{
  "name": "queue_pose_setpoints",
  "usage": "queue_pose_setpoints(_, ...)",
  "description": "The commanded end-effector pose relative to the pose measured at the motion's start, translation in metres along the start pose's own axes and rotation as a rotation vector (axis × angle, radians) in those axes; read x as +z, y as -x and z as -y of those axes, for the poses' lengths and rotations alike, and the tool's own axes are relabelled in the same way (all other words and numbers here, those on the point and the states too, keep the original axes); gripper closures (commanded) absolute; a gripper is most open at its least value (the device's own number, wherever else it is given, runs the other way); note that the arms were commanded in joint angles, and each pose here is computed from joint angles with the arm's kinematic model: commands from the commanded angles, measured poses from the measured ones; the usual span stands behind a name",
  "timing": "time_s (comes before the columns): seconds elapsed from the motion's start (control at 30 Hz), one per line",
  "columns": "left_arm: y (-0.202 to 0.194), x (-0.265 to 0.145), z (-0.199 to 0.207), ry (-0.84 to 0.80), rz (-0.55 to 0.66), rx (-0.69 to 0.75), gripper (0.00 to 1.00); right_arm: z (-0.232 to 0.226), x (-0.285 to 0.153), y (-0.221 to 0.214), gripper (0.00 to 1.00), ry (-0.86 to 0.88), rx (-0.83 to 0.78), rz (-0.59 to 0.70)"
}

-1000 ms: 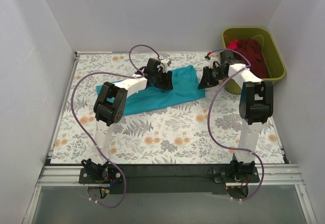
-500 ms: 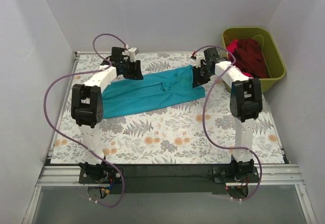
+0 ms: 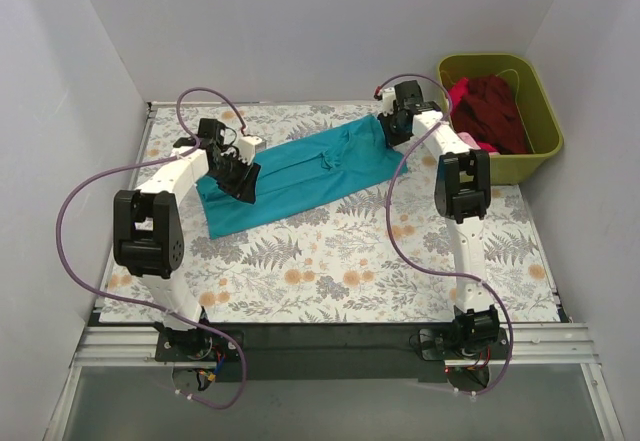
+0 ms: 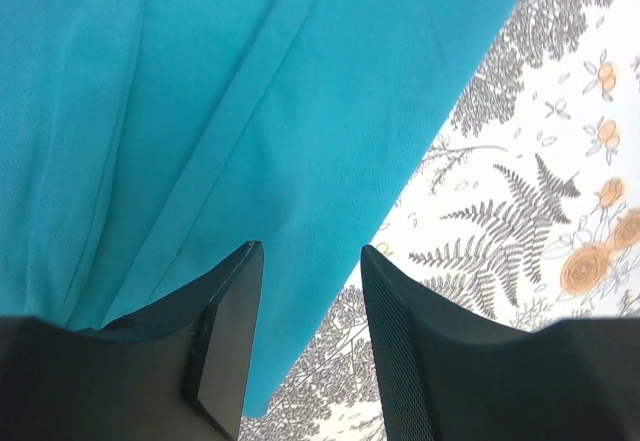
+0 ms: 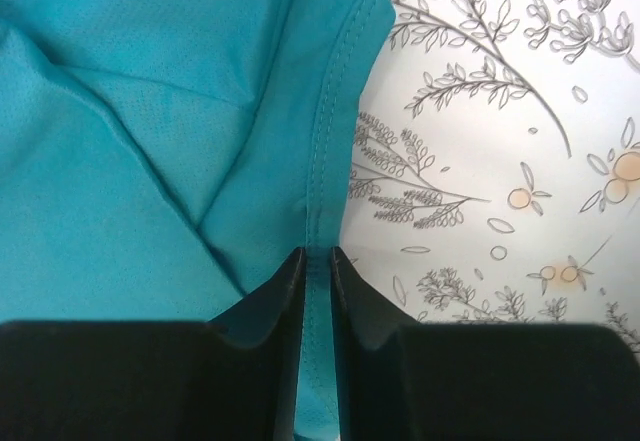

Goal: Fold and stack the t-shirts
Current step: Fold the tshirt

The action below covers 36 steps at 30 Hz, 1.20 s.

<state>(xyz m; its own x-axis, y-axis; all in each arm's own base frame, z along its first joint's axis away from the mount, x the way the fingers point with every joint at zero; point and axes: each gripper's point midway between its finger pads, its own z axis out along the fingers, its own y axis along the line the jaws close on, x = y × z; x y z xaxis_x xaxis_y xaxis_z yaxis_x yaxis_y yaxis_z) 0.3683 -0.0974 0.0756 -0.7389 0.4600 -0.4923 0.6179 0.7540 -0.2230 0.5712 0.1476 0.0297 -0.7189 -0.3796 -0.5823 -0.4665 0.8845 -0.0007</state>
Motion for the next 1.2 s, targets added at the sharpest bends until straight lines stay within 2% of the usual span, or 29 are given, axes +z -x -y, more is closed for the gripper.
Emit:
queue_pose_setpoints(0.0, -0.009, -0.009, 0.007, -0.022, -0.017, 0.108, 0.57, 0.006, -0.009, 0.036, 0.77, -0.038, -0.066, 0.109)
queue_pose_setpoints(0.1, -0.014, -0.001, 0.004, -0.019, -0.046, 0.133, 0.58, 0.001, -0.032, 0.058, 0.74, -0.012, -0.076, 0.181)
queue_pose_setpoints(0.23, -0.028, 0.018, 0.007, -0.013, -0.113, 0.179, 0.59, -0.018, -0.085, 0.088, 0.65, 0.071, -0.086, 0.285)
queue_pose_setpoints(0.43, -0.069, 0.039, 0.017, -0.021, -0.229, 0.253, 0.63, -0.039, -0.148, 0.101, 0.55, 0.133, -0.093, 0.36)
queue_pose_setpoints(0.53, -0.089, 0.042, 0.037, -0.069, -0.288, 0.282, 0.64, -0.043, -0.167, 0.09, 0.52, 0.129, -0.098, 0.347)
queue_pose_setpoints(0.63, -0.099, 0.043, 0.074, -0.133, -0.318, 0.341, 0.64, -0.04, -0.178, 0.072, 0.52, 0.119, -0.086, 0.31)
queue_pose_setpoints(0.73, -0.098, 0.047, 0.119, -0.212, -0.336, 0.405, 0.64, -0.031, -0.184, 0.052, 0.52, 0.103, -0.05, 0.262)
queue_pose_setpoints(0.8, -0.097, 0.053, 0.161, -0.29, -0.352, 0.38, 0.64, -0.026, -0.185, 0.035, 0.52, 0.102, -0.03, 0.222)
queue_pose_setpoints(0.9, -0.078, 0.063, 0.222, -0.379, -0.345, 0.36, 0.64, -0.024, -0.182, 0.01, 0.52, 0.097, -0.015, 0.165)
queue_pose_setpoints(0.97, -0.05, 0.075, 0.264, -0.436, -0.302, 0.388, 0.64, -0.025, -0.179, -0.003, 0.52, 0.103, -0.007, 0.133)
queue_pose_setpoints(1.0, -0.037, 0.073, 0.285, -0.487, -0.286, 0.328, 0.63, -0.026, -0.177, -0.01, 0.53, 0.107, -0.001, 0.115)
queue_pose_setpoints(1.03, -0.027, 0.077, 0.295, -0.515, -0.281, 0.309, 0.62, -0.027, -0.174, -0.019, 0.54, 0.114, 0.008, 0.092)
queue_pose_setpoints(1.07, 0.008, 0.069, 0.306, -0.536, -0.207, 0.308, 0.61, -0.03, -0.172, -0.025, 0.54, 0.124, 0.011, 0.076)
queue_pose_setpoints(1.13, 0.034, 0.062, 0.308, -0.535, -0.151, 0.315, 0.6, -0.037, -0.168, -0.034, 0.56, 0.16, 0.025, 0.053)
queue_pose_setpoints(1.17, 0.06, 0.049, 0.303, -0.519, -0.074, 0.323, 0.6, -0.039, -0.166, -0.036, 0.57, 0.174, 0.03, 0.05)
